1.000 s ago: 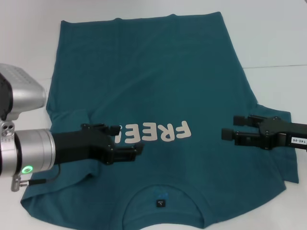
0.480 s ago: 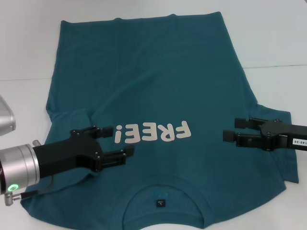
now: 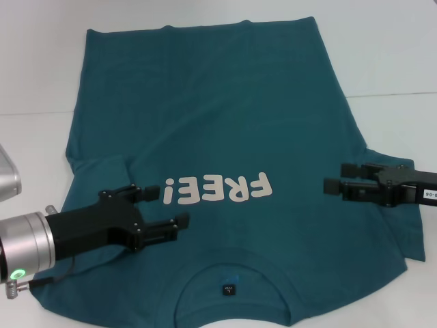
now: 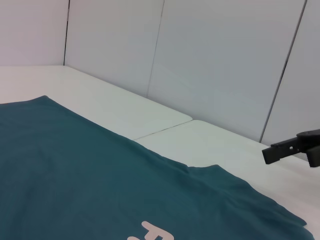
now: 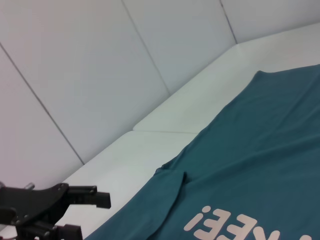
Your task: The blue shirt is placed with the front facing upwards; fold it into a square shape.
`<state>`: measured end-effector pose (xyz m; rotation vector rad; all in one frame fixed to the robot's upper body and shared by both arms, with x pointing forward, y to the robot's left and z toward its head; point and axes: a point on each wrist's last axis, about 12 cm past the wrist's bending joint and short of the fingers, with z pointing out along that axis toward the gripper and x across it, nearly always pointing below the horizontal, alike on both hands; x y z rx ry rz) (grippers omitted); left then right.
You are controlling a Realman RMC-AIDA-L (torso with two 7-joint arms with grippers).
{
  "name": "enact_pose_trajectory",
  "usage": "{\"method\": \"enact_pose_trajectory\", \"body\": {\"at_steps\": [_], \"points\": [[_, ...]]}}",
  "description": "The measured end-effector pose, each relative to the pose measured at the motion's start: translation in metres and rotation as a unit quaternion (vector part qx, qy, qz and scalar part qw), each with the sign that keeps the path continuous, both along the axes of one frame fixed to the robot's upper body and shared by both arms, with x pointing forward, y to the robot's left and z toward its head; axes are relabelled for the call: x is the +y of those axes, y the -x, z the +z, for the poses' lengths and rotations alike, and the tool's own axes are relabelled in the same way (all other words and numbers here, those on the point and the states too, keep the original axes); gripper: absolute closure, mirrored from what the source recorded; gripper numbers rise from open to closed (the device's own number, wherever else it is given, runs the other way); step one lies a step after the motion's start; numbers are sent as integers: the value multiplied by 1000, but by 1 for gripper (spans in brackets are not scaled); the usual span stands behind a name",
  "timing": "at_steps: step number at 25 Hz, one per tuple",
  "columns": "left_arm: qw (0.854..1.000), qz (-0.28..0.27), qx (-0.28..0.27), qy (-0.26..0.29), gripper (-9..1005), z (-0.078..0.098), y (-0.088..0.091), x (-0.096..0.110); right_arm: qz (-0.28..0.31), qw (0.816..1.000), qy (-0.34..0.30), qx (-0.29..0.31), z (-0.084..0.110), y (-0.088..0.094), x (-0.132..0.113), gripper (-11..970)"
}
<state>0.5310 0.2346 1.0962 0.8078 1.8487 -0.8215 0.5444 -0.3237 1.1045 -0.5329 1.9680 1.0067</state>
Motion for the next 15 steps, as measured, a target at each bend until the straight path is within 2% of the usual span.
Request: {"method": "enact_pose_trajectory", "body": {"at_steps": [15], "points": [[1000, -12, -23, 0, 156, -1, 2, 1, -33, 999, -2, 28, 10, -3, -11, 37]]}}
